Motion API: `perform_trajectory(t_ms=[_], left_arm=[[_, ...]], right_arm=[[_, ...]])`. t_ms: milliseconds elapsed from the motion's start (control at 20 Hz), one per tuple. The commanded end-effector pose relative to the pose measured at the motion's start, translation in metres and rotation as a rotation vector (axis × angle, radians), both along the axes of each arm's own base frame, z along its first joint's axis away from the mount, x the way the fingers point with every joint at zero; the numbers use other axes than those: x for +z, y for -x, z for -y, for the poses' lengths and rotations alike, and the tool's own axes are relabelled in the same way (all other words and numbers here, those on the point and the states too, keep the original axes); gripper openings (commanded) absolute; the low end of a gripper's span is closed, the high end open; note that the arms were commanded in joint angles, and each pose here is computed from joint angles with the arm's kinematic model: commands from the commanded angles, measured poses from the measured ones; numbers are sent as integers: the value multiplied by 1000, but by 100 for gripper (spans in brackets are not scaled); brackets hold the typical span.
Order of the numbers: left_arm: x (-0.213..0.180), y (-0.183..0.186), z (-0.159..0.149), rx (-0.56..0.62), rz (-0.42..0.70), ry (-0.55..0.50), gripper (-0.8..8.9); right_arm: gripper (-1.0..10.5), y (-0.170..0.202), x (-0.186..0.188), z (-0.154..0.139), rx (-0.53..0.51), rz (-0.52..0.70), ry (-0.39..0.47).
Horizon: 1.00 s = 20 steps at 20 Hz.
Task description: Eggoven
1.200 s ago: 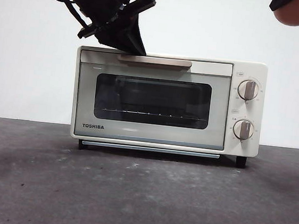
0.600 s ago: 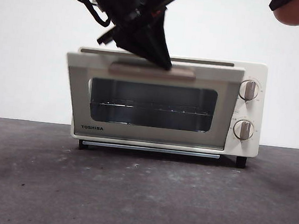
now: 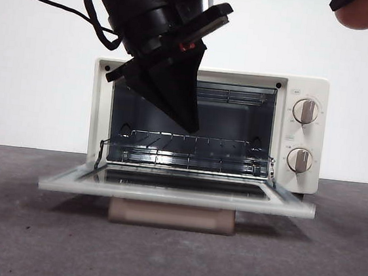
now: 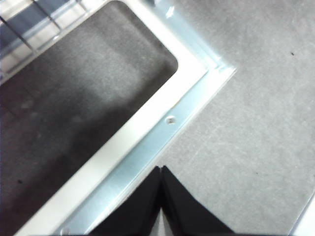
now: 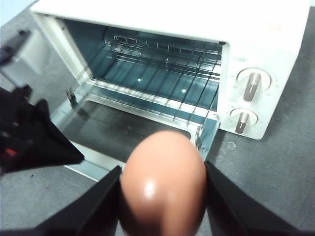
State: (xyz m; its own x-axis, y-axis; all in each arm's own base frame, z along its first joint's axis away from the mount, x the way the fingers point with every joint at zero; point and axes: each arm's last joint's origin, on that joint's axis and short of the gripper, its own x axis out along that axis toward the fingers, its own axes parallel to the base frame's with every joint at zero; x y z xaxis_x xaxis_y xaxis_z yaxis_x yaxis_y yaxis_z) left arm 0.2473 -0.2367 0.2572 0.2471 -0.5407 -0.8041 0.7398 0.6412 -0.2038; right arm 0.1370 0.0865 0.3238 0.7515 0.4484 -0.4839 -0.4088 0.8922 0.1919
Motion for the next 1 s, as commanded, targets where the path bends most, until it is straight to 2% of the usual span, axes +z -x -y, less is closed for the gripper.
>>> perform_trajectory(t_ms=[50, 300, 550, 850, 1000], left_arm=[[18, 6, -2, -9, 47, 36, 7], [67, 19, -36, 55, 157, 147, 7], [114, 47, -96, 173, 286, 240, 7], [102, 89, -156, 324, 339, 243, 6], [90, 105, -171, 369, 346, 237, 6]], right_arm=[[3, -6, 3, -5, 6, 6, -3], [3, -36, -11, -26, 31, -20, -6], [3, -83, -42, -56, 29, -41, -13], [3, -129, -84, -68, -21, -83, 8], [3, -146, -91, -70, -31, -98, 8]])
